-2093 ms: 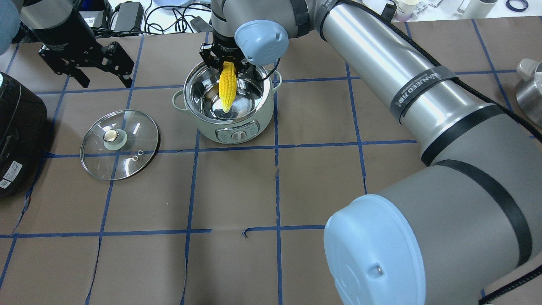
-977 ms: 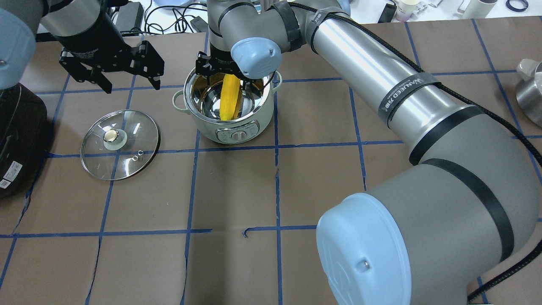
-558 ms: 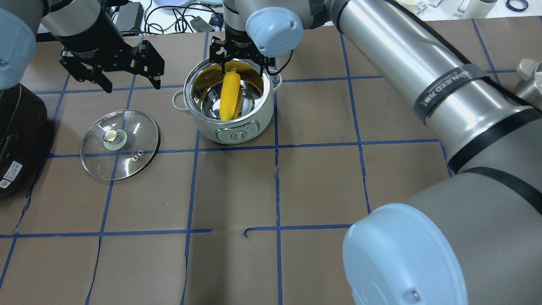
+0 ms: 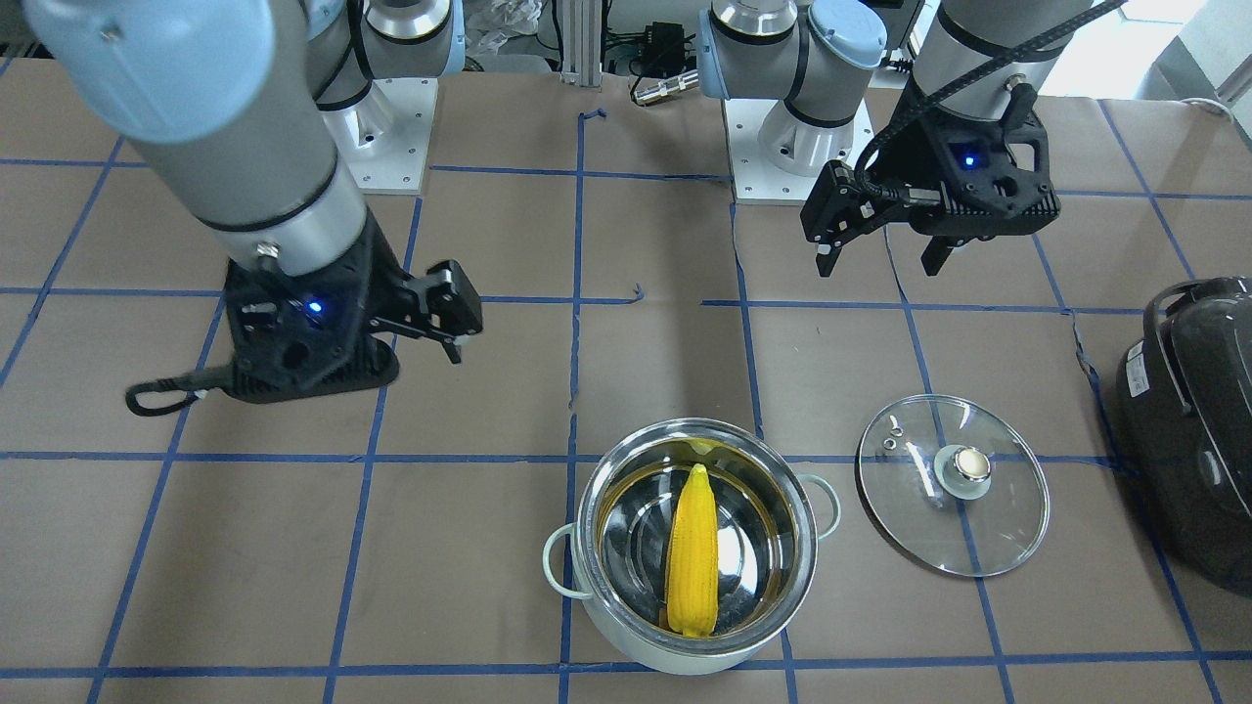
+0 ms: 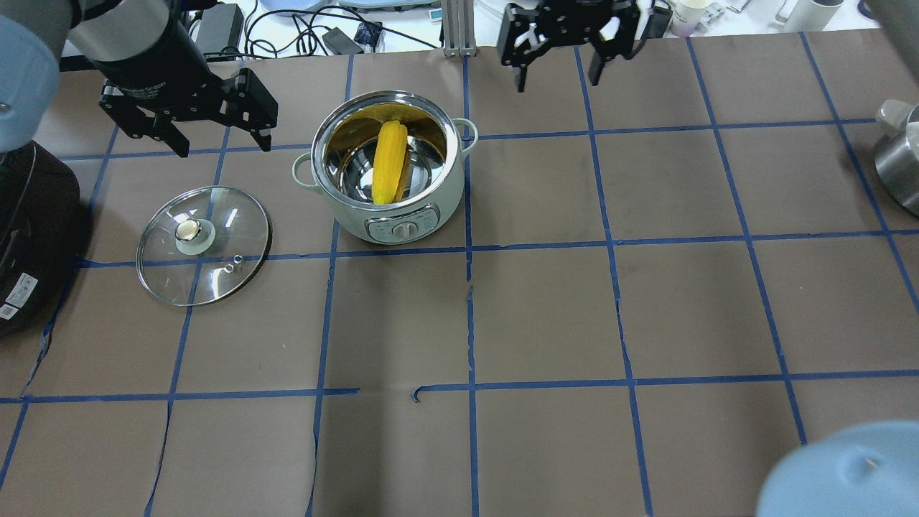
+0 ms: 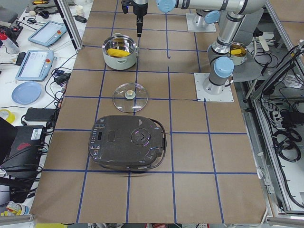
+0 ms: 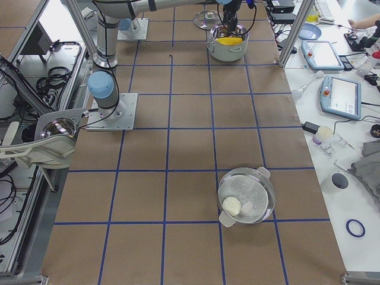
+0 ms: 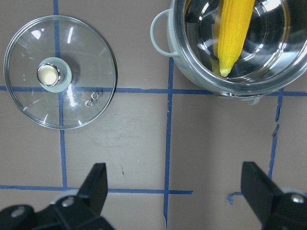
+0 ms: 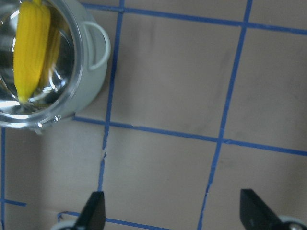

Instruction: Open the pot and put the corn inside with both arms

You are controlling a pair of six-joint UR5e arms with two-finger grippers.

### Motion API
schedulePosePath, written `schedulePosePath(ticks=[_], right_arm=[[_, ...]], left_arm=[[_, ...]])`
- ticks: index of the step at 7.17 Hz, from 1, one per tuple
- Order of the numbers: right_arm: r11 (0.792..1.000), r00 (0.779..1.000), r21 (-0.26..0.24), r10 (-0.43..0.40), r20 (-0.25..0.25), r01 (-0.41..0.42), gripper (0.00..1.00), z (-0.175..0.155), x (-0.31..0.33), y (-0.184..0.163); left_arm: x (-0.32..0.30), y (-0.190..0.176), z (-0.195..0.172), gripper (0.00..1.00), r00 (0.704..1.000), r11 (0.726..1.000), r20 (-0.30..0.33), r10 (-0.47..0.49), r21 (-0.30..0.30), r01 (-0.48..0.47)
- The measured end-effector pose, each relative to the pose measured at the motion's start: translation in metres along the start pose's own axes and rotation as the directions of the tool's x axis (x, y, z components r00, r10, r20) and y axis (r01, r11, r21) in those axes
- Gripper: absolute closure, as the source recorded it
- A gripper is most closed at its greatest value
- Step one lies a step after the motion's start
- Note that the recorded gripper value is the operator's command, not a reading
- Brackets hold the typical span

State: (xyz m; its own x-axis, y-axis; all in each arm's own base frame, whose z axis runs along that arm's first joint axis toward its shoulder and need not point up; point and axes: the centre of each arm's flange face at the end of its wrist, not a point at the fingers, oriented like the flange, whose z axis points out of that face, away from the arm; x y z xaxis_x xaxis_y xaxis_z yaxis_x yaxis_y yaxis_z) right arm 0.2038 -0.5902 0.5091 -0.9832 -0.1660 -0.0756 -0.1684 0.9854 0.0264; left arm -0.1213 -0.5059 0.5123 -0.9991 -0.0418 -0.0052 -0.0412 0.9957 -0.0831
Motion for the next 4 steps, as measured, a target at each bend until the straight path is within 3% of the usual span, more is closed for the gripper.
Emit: schedulePosePath(ticks=[2,4], right_arm=[[0.999,0.999,0.001,-0.037,-0.027,0.037,0.00,-0.014,0.029,0.071],[0.999,0.999,0.033,-0.038,-0.038,0.040,0.00,-0.008,0.033,0.084]], left_arm=[[-0.001,0.000,0.000,0.00,1.000,1.000,-0.003,-0.002,0.000,0.002],[-0.001,0.000,0.000,0.00,1.000,1.000,-0.008,-0.002,0.000,0.002]])
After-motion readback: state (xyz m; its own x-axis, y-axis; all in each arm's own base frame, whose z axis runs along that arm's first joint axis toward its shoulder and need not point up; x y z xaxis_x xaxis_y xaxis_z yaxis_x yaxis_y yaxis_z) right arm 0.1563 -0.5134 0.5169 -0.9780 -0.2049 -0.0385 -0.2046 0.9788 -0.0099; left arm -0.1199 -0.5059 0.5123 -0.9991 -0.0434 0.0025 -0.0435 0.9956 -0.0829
